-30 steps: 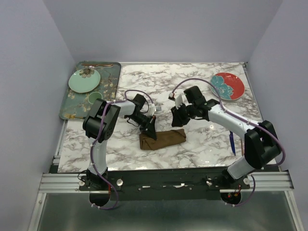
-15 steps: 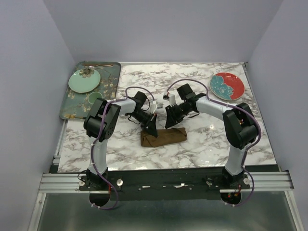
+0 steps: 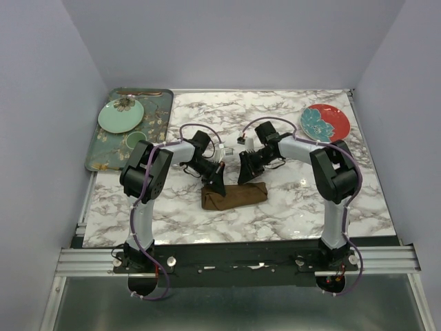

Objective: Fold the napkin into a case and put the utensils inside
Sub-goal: Stuff the top corner of the smaller-rectangle-folded napkin into the folded napkin.

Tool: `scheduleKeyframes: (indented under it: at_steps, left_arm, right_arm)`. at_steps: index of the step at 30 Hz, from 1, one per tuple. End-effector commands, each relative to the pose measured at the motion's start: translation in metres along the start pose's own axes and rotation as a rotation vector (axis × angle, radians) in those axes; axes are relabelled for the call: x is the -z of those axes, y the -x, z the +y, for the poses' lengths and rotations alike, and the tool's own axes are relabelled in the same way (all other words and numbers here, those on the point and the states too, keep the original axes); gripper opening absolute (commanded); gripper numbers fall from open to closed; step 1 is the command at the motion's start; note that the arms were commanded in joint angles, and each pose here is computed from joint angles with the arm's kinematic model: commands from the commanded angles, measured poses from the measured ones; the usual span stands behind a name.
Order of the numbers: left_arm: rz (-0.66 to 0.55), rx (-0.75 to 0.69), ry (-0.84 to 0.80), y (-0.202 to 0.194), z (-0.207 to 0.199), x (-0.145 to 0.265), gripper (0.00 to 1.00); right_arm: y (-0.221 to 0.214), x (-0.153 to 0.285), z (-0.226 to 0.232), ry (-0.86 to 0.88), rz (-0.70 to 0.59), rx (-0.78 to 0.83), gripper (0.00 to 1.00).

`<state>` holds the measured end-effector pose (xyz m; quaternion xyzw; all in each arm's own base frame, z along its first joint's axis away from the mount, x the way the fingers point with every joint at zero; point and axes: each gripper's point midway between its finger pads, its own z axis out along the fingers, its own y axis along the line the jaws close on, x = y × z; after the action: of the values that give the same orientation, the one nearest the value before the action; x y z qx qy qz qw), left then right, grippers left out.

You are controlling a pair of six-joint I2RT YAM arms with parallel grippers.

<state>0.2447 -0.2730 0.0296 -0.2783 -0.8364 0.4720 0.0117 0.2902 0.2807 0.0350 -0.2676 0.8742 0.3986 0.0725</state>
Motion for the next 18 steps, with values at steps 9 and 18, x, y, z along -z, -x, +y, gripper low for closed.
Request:
scheduleKeyframes:
  at_steps: [9,18]
  left_arm:
    - [-0.031,-0.125,0.021,0.016,-0.014,0.001,0.00]
    - [-0.078,-0.151,0.009,0.033,-0.029,0.007,0.00]
  right_arm:
    - [-0.006,-0.012,-0.004,0.048,0.052,-0.012,0.30]
    - [-0.012,-0.012,-0.009,0.038,0.064,0.048,0.15]
